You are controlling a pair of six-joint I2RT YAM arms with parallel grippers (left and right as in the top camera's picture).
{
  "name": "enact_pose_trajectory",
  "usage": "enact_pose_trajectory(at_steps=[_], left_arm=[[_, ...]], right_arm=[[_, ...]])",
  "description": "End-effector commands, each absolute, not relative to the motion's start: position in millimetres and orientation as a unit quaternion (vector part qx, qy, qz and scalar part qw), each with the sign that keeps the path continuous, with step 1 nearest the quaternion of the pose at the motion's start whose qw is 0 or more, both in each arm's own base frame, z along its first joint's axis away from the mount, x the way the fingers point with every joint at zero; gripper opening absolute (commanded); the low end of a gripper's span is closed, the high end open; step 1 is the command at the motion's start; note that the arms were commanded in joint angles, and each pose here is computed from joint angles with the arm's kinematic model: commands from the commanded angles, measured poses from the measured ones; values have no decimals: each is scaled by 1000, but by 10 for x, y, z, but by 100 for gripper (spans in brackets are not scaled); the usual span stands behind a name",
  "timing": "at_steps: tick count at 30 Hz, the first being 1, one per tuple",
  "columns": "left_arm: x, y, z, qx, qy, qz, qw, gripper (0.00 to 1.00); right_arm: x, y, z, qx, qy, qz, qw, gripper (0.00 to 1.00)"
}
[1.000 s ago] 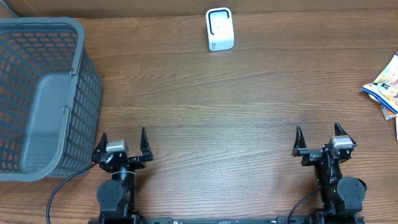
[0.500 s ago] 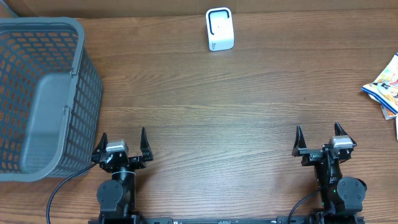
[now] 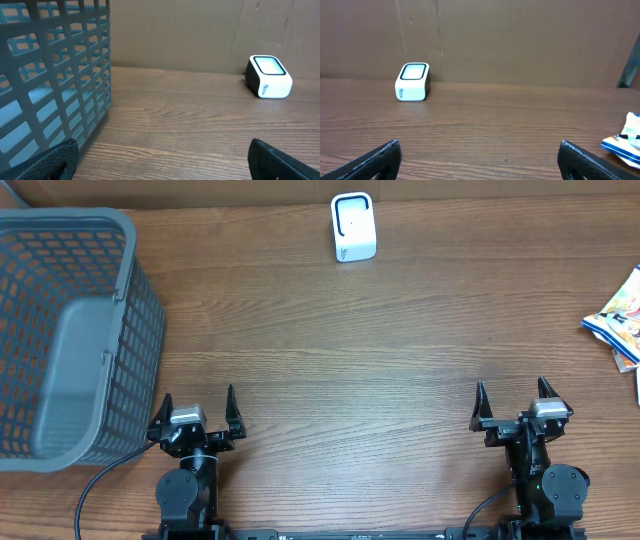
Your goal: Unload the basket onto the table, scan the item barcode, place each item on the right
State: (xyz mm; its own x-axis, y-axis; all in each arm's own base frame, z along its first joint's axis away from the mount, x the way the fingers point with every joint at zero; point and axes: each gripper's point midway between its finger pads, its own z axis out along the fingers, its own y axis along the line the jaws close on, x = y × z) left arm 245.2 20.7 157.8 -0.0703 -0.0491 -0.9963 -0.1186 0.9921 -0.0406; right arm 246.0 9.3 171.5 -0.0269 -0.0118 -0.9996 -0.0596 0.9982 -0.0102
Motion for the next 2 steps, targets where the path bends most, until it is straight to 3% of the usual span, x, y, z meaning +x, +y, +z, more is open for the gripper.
enact_pose_trajectory(at_steps=[1, 2], left_arm=[[2452, 206, 1577, -51, 729, 30, 682, 100], [2452, 206, 1577, -51, 729, 30, 682, 100]], right_arm=[[2462, 87, 1703, -22, 714, 17, 699, 100], [2462, 87, 1703, -22, 714, 17, 699, 100]])
